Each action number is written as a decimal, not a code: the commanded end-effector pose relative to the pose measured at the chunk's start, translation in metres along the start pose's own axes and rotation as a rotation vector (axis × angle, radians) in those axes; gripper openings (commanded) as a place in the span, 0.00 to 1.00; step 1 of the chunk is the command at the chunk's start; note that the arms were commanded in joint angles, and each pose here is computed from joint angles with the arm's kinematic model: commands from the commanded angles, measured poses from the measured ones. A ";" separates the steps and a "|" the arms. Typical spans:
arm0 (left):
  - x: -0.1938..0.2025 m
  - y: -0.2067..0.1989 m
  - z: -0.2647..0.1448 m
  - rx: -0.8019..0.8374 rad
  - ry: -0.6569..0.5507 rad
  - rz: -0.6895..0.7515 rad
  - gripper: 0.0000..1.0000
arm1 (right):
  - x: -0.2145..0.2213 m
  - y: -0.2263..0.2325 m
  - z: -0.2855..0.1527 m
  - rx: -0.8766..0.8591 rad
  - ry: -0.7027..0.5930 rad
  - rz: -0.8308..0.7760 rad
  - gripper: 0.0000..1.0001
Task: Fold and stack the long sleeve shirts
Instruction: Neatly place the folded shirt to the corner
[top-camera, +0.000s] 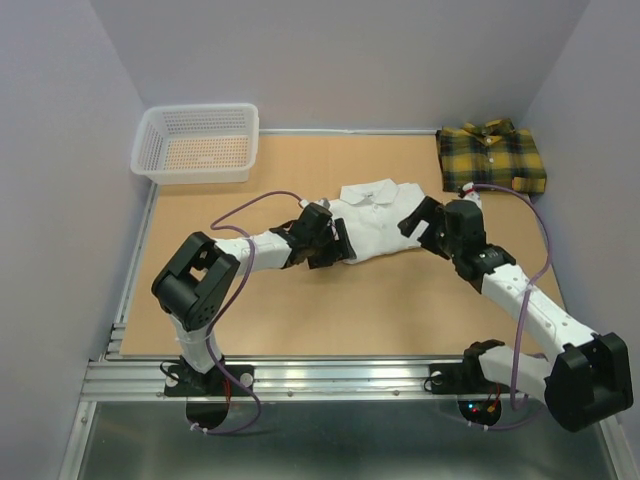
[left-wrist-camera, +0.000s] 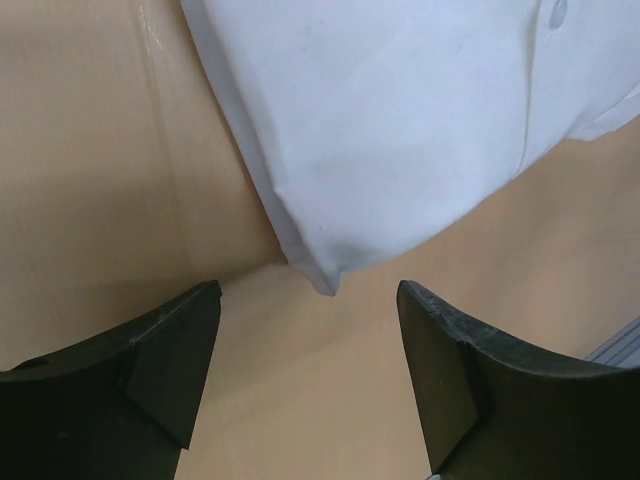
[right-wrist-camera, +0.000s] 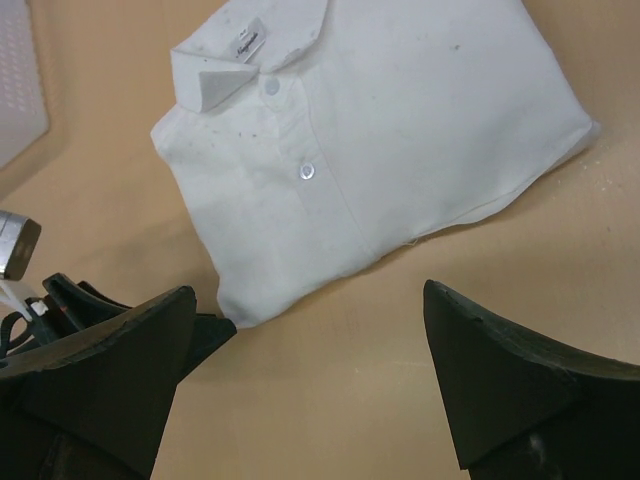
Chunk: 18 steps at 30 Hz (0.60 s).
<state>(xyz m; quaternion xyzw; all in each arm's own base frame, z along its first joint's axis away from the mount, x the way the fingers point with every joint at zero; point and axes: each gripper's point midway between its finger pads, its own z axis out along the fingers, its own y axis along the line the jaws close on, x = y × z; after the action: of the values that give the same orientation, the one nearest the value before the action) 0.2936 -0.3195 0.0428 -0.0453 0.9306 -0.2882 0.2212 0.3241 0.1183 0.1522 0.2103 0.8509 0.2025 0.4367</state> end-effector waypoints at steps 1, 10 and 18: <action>0.015 0.007 0.011 -0.010 0.011 -0.074 0.79 | 0.003 -0.005 -0.002 -0.013 -0.031 0.100 1.00; 0.028 0.013 0.025 -0.007 0.032 -0.176 0.57 | 0.030 -0.017 -0.004 -0.050 -0.008 0.260 1.00; 0.021 -0.009 0.016 0.053 0.018 -0.149 0.04 | 0.060 -0.024 0.005 -0.143 0.010 0.487 1.00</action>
<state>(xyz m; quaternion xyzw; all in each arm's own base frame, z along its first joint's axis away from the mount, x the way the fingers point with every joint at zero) 0.2919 -0.3380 0.0273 -0.1173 0.9147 -0.3302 0.2015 0.2842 0.1233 0.0868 0.3339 0.8162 0.2873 0.3739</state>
